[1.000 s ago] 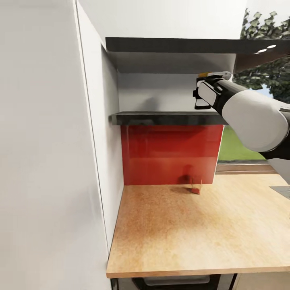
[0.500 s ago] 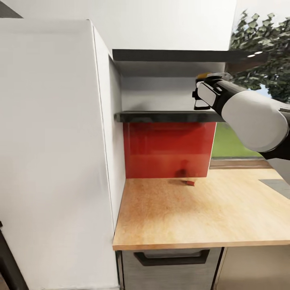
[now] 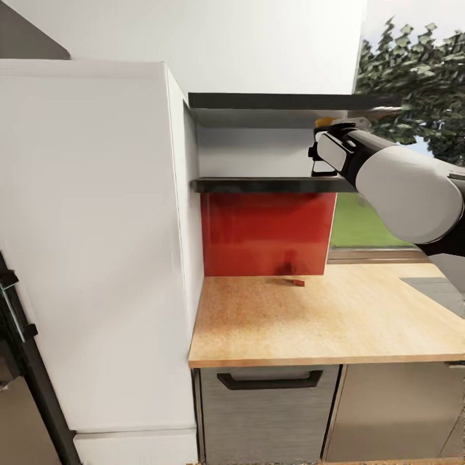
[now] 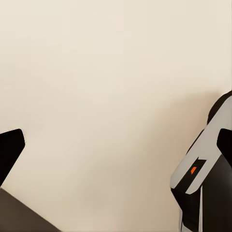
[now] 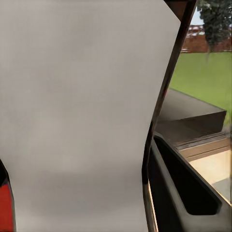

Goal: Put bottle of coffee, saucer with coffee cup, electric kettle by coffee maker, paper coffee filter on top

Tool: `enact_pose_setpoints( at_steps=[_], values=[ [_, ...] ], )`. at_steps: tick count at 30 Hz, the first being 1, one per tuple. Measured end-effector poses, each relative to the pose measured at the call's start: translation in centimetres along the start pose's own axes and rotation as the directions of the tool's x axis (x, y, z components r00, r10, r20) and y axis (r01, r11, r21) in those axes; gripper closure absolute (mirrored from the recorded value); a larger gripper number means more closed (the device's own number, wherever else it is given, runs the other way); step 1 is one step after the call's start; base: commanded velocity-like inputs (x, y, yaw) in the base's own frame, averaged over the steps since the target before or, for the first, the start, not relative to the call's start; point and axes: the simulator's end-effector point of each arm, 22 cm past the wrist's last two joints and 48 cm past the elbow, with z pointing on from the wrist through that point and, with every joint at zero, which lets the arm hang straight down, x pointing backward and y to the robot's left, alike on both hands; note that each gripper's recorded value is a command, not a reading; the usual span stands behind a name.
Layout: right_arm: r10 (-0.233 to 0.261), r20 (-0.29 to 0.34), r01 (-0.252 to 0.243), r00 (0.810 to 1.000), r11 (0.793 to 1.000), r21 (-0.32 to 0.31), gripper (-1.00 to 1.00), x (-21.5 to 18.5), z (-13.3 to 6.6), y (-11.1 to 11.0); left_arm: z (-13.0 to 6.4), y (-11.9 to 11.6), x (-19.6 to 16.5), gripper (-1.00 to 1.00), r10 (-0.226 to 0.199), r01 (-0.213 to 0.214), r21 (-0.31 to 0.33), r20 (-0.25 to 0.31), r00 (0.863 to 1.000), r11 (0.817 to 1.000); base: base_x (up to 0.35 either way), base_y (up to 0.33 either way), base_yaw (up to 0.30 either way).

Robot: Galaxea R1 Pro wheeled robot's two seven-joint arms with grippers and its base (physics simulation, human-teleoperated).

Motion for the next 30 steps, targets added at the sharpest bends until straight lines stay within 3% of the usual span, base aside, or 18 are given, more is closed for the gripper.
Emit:
enact_pose_setpoints(
  at_steps=[4,15,18,20,22,27,30],
  values=[
    [0.0,-0.001,0.0,1.0,1.0,-0.002,1.0,0.0,0.0,0.0,0.0,0.0,0.0,-1.0,0.0,0.0,0.0,0.0,1.0,1.0,-0.31,0.0,0.0],
    [-0.021,-0.063,0.016,0.998,0.997,-0.079,1.0,1.7,0.1,1.4,0.0,-0.1,0.1,-1.0,0.0,0.0,0.002,-0.001,1.0,1.0,-0.277,0.0,0.0],
    [-0.023,-0.138,0.005,0.99,0.992,-0.129,1.0,3.3,-0.2,2.4,0.0,-0.1,0.1,-1.0,0.0,0.0,0.002,-0.001,1.0,1.0,-0.054,0.0,0.0],
    [-0.023,-0.264,-0.033,0.964,0.978,-0.207,1.0,6.1,-1.0,4.2,0.0,-0.1,0.1,-1.0,0.001,-0.001,0.003,-0.001,1.0,1.0,-0.01,0.0,0.0],
    [-0.048,-0.301,-0.023,0.952,0.973,-0.228,1.0,7.0,-1.4,4.5,0.0,-0.1,0.1,-1.0,0.004,-0.004,0.004,-0.002,1.0,1.0,-0.005,0.0,0.0],
    [-0.097,-0.428,-0.064,0.898,0.936,-0.346,1.0,12.3,-2.6,7.6,0.0,-0.2,0.1,-1.0,0.008,-0.008,0.005,-0.003,1.0,1.0,-0.001,0.0,0.0],
    [-0.123,-0.48,-0.08,0.868,0.922,-0.38,1.0,15.5,-2.9,8.5,0.0,-0.2,0.1,-1.0,0.012,-0.012,0.007,-0.003,1.0,1.0,0.0,0.0,0.0]
  ],
)
